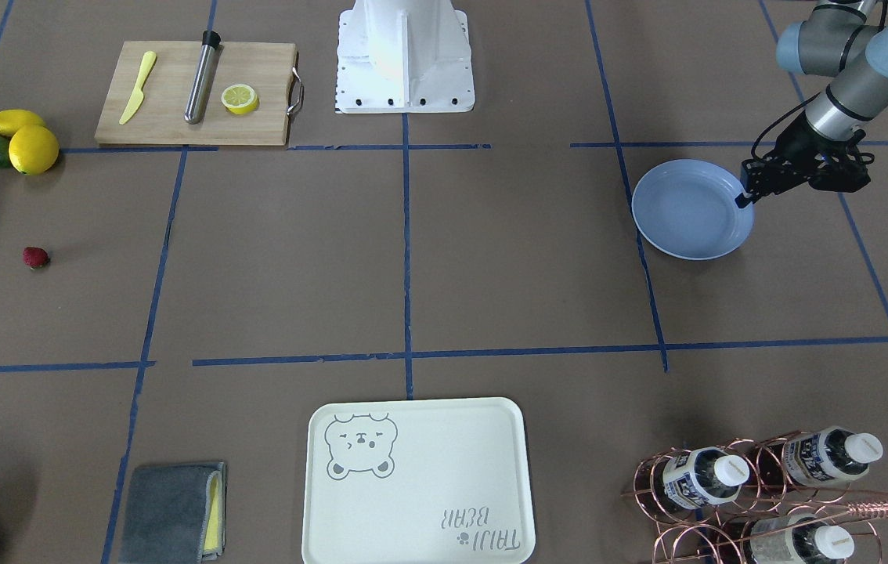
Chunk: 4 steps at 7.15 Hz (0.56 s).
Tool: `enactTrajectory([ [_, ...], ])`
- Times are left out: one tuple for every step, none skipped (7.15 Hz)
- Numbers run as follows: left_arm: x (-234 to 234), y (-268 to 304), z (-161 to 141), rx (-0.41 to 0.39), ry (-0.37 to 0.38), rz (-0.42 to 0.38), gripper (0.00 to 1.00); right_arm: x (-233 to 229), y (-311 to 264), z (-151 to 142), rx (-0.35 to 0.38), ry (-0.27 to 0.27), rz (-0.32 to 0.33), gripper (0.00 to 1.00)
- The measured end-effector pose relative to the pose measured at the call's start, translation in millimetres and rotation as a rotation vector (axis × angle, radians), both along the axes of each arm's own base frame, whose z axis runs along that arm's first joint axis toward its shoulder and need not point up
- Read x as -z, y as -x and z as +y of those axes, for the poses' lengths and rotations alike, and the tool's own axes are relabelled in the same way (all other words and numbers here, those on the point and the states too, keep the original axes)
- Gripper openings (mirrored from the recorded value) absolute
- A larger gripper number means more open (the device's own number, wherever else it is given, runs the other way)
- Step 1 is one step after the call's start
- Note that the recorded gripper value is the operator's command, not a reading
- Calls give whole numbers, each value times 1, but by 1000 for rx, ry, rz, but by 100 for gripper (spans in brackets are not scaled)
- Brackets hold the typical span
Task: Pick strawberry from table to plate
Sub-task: 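Grasp the plate rim with the left gripper and slide it toward the table center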
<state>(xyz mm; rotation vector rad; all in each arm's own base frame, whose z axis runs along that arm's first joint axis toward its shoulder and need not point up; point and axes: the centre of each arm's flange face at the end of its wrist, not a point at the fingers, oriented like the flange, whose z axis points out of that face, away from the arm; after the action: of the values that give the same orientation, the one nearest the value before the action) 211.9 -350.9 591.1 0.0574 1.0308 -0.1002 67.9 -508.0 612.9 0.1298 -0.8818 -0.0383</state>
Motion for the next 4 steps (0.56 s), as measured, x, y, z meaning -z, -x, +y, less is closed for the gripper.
enactTrajectory([
  [14, 11, -7, -2, 31, 23, 0, 7, 3, -1, 5, -12, -1, 100],
  [38, 12, -25, 10, 53, 32, 0, 15, 9, -2, 18, -28, 1, 100],
  [73, -1, -53, 22, 60, 37, 0, 20, 18, -3, 29, -31, 1, 100],
  [121, -24, -88, 40, 72, 47, 0, 23, 31, -4, 30, -11, -4, 100],
])
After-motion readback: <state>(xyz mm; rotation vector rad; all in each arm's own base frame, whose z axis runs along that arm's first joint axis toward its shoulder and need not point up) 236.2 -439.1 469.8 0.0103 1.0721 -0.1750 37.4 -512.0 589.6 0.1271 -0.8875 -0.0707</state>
